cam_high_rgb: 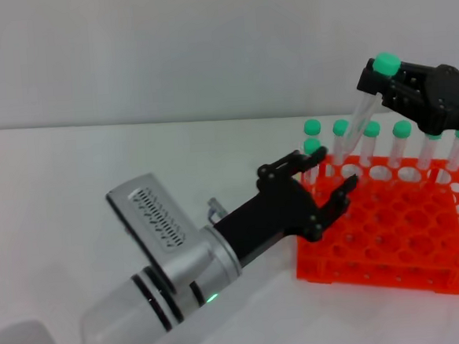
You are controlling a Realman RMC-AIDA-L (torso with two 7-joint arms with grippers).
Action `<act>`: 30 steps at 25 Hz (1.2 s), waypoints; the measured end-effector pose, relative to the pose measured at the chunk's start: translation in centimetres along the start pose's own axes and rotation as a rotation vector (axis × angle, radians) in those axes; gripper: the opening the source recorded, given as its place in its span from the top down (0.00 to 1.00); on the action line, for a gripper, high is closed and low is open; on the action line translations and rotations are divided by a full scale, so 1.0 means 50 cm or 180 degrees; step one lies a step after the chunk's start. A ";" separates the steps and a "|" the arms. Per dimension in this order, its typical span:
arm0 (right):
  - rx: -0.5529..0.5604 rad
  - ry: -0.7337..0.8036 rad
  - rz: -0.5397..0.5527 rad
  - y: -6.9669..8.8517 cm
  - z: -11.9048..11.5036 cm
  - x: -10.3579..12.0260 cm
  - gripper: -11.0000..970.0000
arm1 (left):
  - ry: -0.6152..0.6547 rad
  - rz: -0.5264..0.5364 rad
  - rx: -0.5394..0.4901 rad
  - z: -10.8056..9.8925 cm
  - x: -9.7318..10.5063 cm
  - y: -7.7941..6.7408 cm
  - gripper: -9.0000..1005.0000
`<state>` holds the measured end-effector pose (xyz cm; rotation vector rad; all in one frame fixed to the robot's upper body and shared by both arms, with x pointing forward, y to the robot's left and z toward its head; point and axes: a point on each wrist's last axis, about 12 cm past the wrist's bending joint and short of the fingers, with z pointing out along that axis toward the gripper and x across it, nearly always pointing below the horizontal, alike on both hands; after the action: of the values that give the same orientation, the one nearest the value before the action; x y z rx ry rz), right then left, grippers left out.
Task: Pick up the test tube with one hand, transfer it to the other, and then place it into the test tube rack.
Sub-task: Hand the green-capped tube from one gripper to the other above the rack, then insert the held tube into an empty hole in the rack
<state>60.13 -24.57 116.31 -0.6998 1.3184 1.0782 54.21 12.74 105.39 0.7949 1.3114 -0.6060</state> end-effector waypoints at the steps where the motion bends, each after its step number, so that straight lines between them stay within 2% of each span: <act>1: 0.0038 0.0000 -0.0008 -0.002 0.000 0.000 0.78 | 0.0011 0.0001 -0.0037 -0.006 0.003 0.001 0.55; 2: 0.0076 0.0001 -0.0015 -0.005 -0.001 0.000 0.78 | 0.0027 0.0005 -0.0097 -0.018 0.009 0.002 0.50; 5: 0.0227 0.0011 -0.0044 -0.016 -0.005 0.000 0.78 | 0.0045 -0.0006 -0.0217 -0.034 0.016 0.007 0.47; 11: 0.0388 -0.0001 -0.0202 -0.026 0.002 0.000 0.78 | -0.0174 -0.0215 -0.0795 -0.105 0.021 0.028 0.39; 12: 0.0407 0.0004 -0.0210 -0.028 0.005 0.001 0.78 | -0.0197 -0.0233 -0.0863 -0.114 0.022 0.030 0.39; 13: 0.0421 0.0007 -0.0212 -0.028 0.009 0.002 0.78 | -0.0299 -0.0264 -0.1083 -0.143 0.022 0.038 0.39; 16: 0.0449 0.0020 -0.0267 -0.028 0.027 0.006 0.78 | -0.0445 -0.0274 -0.1474 -0.197 0.023 0.050 0.39; 21: 0.0424 0.0196 -0.0490 -0.023 0.061 0.017 0.78 | -0.0457 -0.0184 -0.2069 -0.289 0.033 0.072 0.39; 30: 0.0467 0.0314 -0.0528 -0.029 0.066 0.022 0.78 | -0.0309 -0.0410 -0.2814 -0.383 0.059 0.093 0.40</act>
<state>62.71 -21.90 115.54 -0.7455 1.3827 0.8141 46.80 30.91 101.99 -0.0441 1.3677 -0.1137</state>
